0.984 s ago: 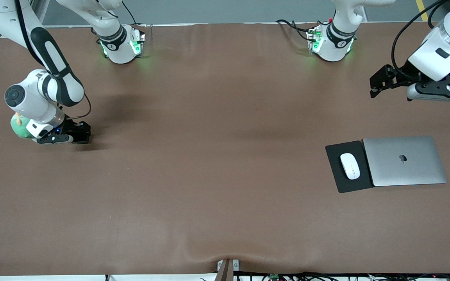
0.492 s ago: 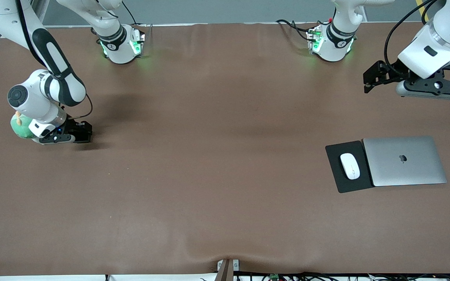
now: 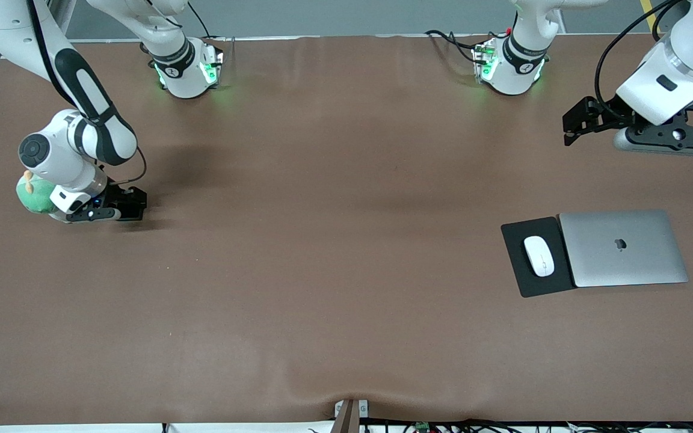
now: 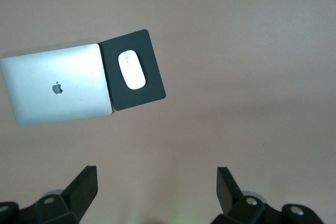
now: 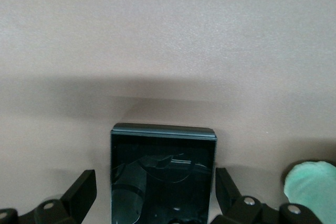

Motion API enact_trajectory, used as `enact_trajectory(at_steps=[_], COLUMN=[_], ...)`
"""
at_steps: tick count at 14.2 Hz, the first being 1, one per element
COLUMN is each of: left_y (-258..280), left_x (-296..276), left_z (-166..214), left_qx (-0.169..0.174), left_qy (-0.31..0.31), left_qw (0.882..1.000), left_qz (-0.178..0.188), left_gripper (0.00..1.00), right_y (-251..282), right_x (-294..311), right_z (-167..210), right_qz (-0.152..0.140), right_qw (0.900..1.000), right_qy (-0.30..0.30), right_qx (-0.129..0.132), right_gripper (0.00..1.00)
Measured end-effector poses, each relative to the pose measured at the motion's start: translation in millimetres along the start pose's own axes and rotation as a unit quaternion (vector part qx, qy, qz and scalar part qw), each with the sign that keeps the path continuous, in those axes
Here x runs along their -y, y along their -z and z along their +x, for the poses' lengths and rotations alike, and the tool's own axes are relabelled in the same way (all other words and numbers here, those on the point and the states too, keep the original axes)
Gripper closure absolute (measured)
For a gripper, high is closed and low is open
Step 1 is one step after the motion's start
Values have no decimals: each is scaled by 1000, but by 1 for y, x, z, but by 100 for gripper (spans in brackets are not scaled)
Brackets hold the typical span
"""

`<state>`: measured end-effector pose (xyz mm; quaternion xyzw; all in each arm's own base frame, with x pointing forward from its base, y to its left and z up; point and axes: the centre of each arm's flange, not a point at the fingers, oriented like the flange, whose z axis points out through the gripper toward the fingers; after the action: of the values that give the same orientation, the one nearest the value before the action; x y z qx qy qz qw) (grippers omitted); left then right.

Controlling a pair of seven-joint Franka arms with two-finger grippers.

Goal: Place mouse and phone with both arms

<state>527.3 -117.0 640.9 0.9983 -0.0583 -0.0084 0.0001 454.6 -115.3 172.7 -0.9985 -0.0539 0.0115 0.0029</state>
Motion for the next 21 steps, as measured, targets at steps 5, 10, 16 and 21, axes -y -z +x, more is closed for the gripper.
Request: enact_trajectory(at_steps=[5, 10, 16, 21], left_y=[2, -3, -2, 3], left_x=[2, 6, 6, 11], left_z=[4, 18, 21, 20], left_qx=[-3, -1, -3, -8], left_qy=[2, 4, 5, 9], left_qw=[1000, 1000, 1000, 1000], left_qz=[-1, -5, -6, -6], left_gripper=[0, 0, 0, 0], right_y=[35, 134, 277, 357], right_x=[7, 22, 16, 16], right_z=[20, 64, 111, 120], right_qz=[8, 32, 46, 42], right_qw=[1000, 998, 996, 995], right_qy=[-19, -50, -68, -86], right_qx=[-3, 11, 30, 17], right_gripper=[0, 0, 0, 0])
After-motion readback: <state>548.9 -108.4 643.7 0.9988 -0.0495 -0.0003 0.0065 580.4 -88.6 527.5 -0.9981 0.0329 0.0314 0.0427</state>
